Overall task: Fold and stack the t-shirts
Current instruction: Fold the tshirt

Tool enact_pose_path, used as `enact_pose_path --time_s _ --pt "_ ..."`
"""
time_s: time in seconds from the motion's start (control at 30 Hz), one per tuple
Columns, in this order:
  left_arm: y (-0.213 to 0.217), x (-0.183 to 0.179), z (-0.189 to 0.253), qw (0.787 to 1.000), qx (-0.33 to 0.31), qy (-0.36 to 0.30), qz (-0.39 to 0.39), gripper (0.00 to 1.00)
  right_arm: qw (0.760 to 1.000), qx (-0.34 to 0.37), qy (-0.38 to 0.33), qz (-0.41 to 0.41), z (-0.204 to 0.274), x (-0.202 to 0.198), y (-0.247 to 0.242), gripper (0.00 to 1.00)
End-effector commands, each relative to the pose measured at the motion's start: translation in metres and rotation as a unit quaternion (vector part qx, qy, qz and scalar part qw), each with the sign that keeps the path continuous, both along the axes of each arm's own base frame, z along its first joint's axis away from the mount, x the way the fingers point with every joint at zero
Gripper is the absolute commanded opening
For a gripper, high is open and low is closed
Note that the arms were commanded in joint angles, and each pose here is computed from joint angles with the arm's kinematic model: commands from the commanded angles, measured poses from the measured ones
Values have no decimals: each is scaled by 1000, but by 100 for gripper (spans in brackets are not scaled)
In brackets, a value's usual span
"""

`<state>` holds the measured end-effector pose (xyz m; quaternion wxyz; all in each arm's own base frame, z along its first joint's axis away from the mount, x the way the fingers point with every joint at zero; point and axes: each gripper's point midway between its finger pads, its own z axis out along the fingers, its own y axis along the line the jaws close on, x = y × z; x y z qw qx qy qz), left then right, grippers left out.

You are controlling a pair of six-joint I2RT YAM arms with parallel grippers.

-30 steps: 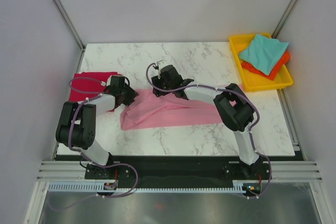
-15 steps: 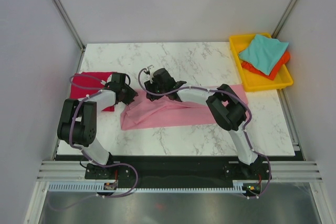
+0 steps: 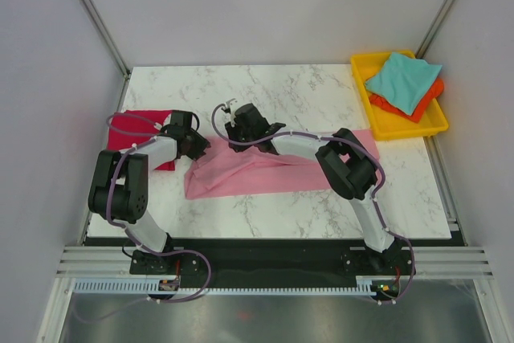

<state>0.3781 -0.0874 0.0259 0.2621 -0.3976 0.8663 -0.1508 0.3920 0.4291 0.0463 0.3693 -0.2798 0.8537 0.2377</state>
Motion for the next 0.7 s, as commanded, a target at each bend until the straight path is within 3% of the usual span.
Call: enact_pose_path --time_s 0.0,0.13,0.2,0.67 --pt "6 4 1 1000 14 3 7 41 1000 10 -23 -5 18 11 6 26" --pt "7 4 0 1000 16 4 8 41 1000 19 -23 1 27 6 6 4" --pt "8 4 1 1000 17 4 8 40 999 30 -26 -2 37 4 6 1" --pt "13 2 7 999 31 -4 13 37 995 79 40 41 55 -81 -21 2"
